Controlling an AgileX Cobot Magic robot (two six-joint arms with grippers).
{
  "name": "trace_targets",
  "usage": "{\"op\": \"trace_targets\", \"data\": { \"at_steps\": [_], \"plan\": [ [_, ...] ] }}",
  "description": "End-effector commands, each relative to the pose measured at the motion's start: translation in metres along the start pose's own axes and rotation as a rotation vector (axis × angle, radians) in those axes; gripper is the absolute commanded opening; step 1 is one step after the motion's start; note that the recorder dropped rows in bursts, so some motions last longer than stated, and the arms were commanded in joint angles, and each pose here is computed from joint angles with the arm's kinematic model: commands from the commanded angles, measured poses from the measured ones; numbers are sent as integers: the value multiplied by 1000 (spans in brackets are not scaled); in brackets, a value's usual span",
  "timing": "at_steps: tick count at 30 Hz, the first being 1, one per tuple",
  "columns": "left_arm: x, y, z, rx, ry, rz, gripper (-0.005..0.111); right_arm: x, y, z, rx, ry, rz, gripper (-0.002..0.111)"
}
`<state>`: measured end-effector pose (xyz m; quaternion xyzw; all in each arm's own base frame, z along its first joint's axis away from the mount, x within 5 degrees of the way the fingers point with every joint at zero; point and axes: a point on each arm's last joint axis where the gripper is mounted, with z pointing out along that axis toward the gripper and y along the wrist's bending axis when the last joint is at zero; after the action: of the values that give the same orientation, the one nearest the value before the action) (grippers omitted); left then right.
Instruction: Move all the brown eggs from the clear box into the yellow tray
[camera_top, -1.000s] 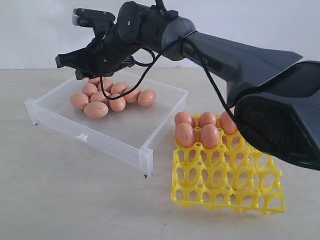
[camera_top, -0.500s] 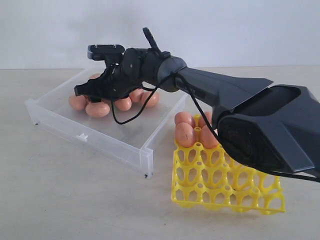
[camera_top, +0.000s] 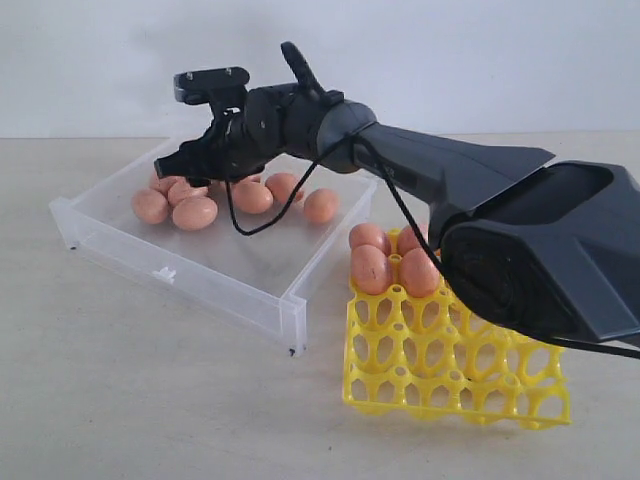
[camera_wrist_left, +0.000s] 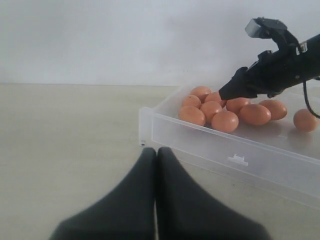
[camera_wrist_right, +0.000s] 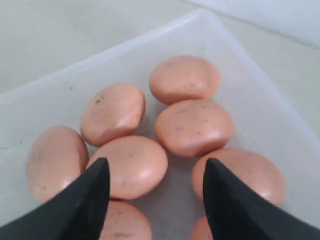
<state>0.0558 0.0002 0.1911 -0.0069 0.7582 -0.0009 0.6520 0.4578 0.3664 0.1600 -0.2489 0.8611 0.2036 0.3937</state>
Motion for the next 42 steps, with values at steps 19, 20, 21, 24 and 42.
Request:
{"op": "trace_targets", "data": {
  "at_steps": [19,20,21,24,42],
  "plan": [
    [-1,0,0,6,-5,-4,-4,11,-14,-15,102,264,-447,54],
    [-1,0,0,6,-5,-4,-4,9,-13,-15,102,244,-452,54],
    [-1,0,0,6,-5,-4,-4,8,-13,-14,100,232,-463,54],
    [-1,0,0,6,-5,-4,-4,9,-13,-10,95,210,-477,54],
    [-1,0,0,6,-5,-4,-4,39,-12,8,32,321,-348,-1]
  ]
}}
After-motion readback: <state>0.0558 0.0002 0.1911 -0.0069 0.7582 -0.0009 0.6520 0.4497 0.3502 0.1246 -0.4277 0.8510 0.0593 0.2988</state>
